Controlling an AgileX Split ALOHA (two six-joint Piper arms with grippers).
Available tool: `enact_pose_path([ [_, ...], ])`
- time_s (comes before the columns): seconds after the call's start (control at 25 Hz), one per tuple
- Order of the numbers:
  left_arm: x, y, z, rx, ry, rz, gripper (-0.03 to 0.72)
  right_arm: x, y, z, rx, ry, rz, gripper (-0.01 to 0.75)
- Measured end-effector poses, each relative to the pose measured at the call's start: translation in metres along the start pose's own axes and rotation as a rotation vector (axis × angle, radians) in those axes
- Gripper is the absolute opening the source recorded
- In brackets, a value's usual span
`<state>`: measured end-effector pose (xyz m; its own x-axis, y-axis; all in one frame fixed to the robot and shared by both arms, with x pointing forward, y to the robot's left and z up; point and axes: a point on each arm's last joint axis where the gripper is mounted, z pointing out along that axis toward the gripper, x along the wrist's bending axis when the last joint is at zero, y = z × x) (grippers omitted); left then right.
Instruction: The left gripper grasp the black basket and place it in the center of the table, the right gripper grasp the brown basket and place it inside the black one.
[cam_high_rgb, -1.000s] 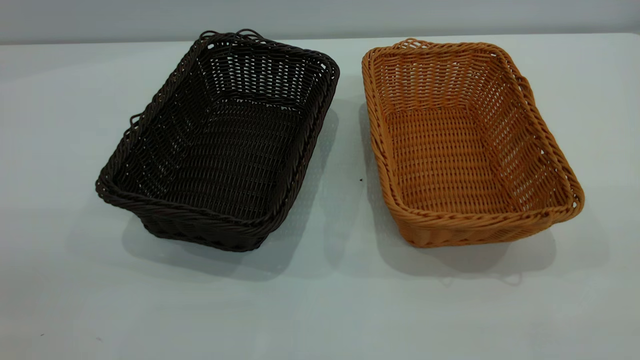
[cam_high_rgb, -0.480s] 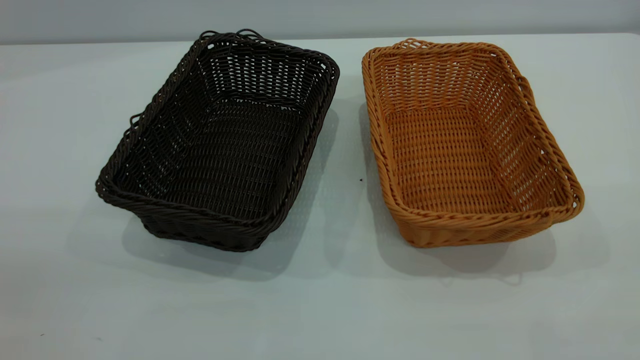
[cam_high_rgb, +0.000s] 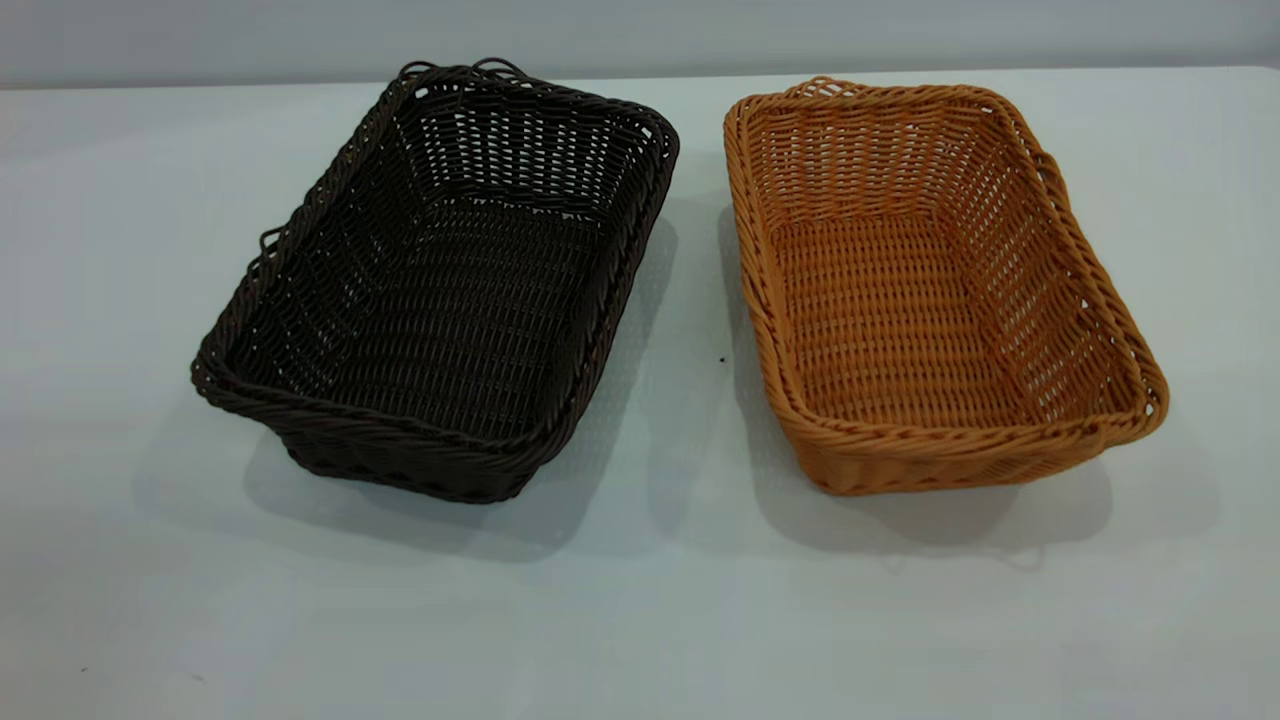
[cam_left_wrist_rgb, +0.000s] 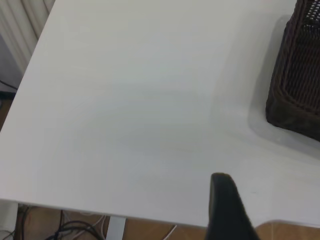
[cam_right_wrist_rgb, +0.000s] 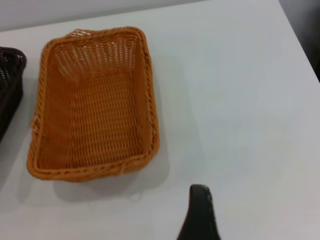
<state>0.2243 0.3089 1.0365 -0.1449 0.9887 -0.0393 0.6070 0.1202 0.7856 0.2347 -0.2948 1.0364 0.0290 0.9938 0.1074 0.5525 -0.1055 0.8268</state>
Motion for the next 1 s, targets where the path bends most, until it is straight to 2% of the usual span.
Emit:
enact_pose_path([
  [0.12,-0.002,0.01,0.006,0.099,0.011,0.023,0.407,0.003,0.009,0.014,0.121,0.012,-0.001,0.552],
  [0.24,-0.005,0.026,0.02,0.222,0.022,0.051,0.461,0.007,0.021,0.037,0.277,0.041,-0.009,0.601],
  [0.36,-0.009,0.047,0.039,0.323,0.026,0.091,0.529,0.01,0.036,0.064,0.397,0.061,0.003,0.613],
  [0.44,-0.012,0.061,0.056,0.381,0.027,0.109,0.558,0.014,0.044,0.082,0.433,0.098,0.03,0.613],
  [0.68,-0.022,0.098,0.114,0.429,0.003,0.197,0.572,0.031,0.051,0.15,0.604,0.276,0.189,0.601],
  [1.0,-0.032,0.123,0.184,0.467,-0.016,0.235,0.573,0.057,0.026,0.22,0.886,0.393,0.561,0.589],
])
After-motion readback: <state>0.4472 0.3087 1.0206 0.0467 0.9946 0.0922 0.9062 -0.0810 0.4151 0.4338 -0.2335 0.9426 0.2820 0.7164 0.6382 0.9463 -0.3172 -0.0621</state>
